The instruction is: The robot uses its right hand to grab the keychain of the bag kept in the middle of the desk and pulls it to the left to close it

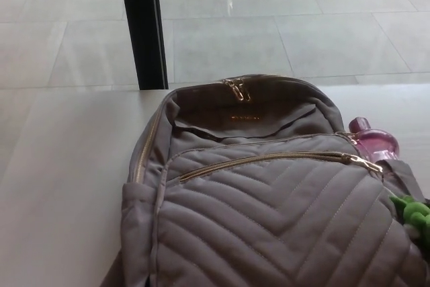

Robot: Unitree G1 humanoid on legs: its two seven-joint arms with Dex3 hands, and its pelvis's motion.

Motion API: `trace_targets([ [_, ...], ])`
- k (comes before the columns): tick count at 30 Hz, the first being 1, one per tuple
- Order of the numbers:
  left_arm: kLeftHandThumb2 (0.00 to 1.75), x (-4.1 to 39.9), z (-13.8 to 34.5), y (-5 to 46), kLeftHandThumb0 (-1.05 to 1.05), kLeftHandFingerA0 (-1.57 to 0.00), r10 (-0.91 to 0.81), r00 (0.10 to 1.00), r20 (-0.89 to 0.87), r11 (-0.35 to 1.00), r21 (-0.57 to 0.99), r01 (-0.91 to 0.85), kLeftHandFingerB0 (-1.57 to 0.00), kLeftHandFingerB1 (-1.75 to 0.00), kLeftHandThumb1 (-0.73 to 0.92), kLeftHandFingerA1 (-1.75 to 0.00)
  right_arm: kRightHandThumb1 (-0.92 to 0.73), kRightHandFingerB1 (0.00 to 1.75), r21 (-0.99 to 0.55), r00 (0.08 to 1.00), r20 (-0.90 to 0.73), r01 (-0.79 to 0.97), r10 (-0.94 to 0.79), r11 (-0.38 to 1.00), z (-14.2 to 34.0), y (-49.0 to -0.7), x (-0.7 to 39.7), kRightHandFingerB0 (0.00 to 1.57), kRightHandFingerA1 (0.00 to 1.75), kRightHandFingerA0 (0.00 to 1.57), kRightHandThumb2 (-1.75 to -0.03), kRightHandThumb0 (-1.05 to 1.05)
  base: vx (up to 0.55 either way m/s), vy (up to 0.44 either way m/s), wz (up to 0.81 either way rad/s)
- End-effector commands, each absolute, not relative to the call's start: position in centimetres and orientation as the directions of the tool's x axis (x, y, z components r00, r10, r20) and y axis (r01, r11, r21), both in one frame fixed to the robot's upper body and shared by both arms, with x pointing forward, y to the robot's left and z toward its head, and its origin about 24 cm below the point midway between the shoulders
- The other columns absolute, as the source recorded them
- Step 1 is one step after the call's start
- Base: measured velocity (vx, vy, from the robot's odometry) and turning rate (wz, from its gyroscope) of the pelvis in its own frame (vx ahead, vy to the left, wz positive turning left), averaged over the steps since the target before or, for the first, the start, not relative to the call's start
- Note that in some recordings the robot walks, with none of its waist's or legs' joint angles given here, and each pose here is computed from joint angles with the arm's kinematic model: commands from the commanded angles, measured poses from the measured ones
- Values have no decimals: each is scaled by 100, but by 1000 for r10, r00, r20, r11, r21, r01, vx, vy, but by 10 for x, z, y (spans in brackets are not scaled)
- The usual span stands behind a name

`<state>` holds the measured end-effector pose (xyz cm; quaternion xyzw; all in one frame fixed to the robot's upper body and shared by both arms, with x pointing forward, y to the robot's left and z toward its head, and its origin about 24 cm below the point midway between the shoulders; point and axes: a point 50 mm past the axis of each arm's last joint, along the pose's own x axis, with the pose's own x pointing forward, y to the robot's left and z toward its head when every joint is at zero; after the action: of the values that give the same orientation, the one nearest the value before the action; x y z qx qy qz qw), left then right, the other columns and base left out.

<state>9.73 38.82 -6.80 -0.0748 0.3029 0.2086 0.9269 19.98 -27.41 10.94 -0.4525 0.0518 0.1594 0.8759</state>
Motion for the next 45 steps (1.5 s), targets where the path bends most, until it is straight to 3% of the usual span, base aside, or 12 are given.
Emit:
trace_targets([
  [1,65,93,-61,397,-105,-100,371,734,-569,897,16,-441,-83,-115,47,-111,-74,33,-822,950,-119,-257,288,508,128,-267,204,40,75,70,-62,-31,0,0,0],
  [21,67,90,-63,395,-105,-99,365,736,-570,899,10,-438,-89,-110,52,-112,-72,31,-872,958,-115,-224,264,435,136,-260,205,33,70,80,-61,-48,0,0,0],
  [22,67,91,-63,395,-105,-101,365,736,-570,898,8,-440,-90,-108,52,-109,-57,45,-873,956,-118,-229,269,431,136,-258,205,26,76,78,-86,-56,0,0,0],
  [23,67,91,-63,395,-105,-101,366,735,-571,897,5,-442,-89,-109,53,-109,-71,31,-875,952,-121,-236,282,422,136,-255,204,33,74,83,-61,-51,0,0,0],
  [25,67,91,-63,395,-105,-100,367,735,-570,897,7,-442,-89,-109,53,-110,-71,31,-877,948,-120,-240,295,416,136,-251,204,32,75,84,-61,-52,0,0,0],
  [31,69,91,-63,395,-105,-97,360,736,-573,903,14,-430,-91,-108,55,-111,-56,44,-874,944,-130,-254,303,415,130,-247,201,22,94,85,-87,-60,0,0,0],
  [33,68,92,-63,395,-105,-97,360,737,-572,901,9,-433,-90,-108,56,-111,-69,32,-880,941,-148,-266,304,394,128,-247,201,33,100,89,-61,-54,0,0,0],
  [35,68,92,-63,395,-105,-97,360,737,-572,901,9,-433,-90,-108,56,-111,-69,32,-880,941,-149,-266,303,392,127,-247,201,33,100,89,-61,-54,0,0,0],
  [38,70,92,-63,395,-105,-98,357,739,-571,906,18,-423,-91,-108,58,-111,-73,35,-883,944,-153,-263,293,388,125,-248,201,41,145,90,-64,-40,0,0,0],
  [39,70,91,-63,395,-105,-99,358,736,-575,905,21,-425,-92,-108,58,-110,-57,51,-884,946,-146,-256,290,392,124,-249,201,36,130,103,-90,-44,0,0,0],
  [40,71,92,-63,395,-105,-100,360,734,-576,905,22,-426,-93,-108,59,-110,-74,38,-889,947,-146,-252,286,382,124,-249,201,45,159,86,-67,-32,0,0,0],
  [45,71,89,-64,395,-105,-98,352,736,-578,910,27,-414,-91,-108,61,-111,-81,38,-896,949,-166,-259,268,362,124,-250,202,57,173,80,-63,-23,0,0,0],
])
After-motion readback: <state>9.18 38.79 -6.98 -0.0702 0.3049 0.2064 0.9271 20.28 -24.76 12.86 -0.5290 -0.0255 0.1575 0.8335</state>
